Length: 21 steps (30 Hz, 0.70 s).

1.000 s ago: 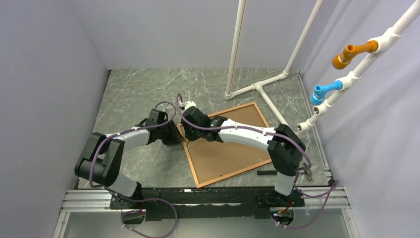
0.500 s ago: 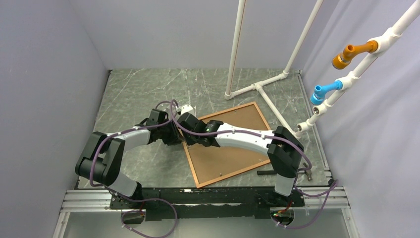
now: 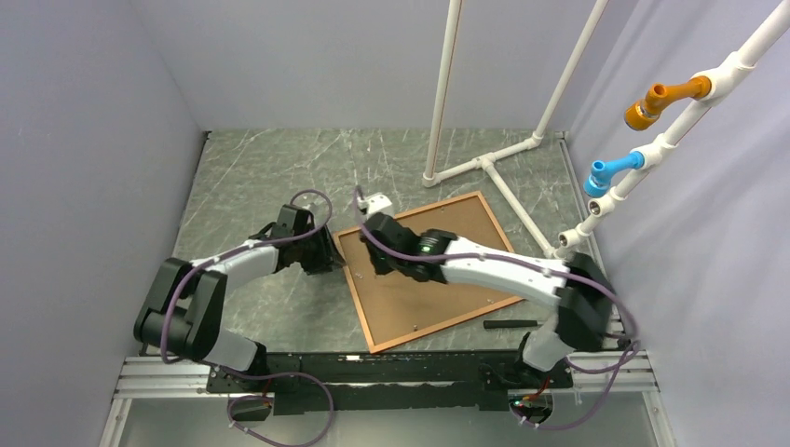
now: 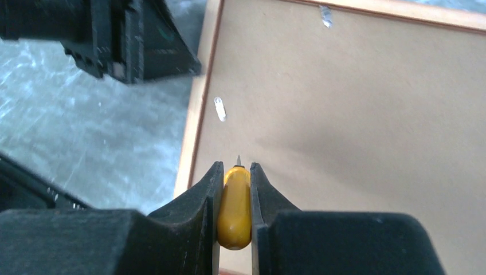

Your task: Take the photo out of the frame

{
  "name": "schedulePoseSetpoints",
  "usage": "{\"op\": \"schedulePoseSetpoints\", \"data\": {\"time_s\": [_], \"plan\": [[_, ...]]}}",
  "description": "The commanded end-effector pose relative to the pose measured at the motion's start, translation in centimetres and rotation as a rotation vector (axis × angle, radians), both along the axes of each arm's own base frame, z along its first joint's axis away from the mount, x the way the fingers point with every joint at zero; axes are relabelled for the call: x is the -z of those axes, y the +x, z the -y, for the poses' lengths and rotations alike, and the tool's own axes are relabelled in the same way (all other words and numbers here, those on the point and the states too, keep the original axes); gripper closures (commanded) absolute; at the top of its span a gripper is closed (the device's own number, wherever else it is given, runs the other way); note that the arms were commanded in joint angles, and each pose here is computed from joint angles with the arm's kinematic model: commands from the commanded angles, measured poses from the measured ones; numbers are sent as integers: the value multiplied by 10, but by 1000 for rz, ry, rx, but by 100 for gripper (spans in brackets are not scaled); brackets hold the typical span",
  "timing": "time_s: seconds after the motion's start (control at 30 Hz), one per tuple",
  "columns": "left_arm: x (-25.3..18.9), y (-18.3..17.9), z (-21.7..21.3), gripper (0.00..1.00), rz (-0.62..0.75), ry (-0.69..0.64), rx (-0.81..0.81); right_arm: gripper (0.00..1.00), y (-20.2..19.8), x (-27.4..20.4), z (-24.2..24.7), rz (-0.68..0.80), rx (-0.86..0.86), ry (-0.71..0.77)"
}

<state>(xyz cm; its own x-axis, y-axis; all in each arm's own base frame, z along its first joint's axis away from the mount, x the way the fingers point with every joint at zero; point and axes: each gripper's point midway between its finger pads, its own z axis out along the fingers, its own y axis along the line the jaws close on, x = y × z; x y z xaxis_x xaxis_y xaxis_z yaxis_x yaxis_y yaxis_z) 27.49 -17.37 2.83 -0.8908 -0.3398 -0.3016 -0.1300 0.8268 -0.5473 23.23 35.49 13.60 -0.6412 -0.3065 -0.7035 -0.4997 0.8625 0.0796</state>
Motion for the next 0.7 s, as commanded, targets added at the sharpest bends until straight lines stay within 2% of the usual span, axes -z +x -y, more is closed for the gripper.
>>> {"op": "schedulePoseSetpoints", "data": {"time_s": [0.0, 0.13, 0.33, 0.5, 0.67], "plan": [[-21, -14, -11, 45, 70, 43, 60, 100, -24, -33, 44, 21, 0, 91], [-38, -43, -1, 37, 102, -58, 126, 100, -45, -16, 93, -10, 52, 62], [-44, -94, 23, 31, 122, -214, 138, 100, -61, -14, 121, -11, 111, 164], [-37, -111, 29, 33, 120, -155, 69, 100, -49, -19, 126, 32, 166, 202], [-29, -112, 36, 36, 95, -117, 67, 100, -11, -30, 112, 13, 160, 277]]}}
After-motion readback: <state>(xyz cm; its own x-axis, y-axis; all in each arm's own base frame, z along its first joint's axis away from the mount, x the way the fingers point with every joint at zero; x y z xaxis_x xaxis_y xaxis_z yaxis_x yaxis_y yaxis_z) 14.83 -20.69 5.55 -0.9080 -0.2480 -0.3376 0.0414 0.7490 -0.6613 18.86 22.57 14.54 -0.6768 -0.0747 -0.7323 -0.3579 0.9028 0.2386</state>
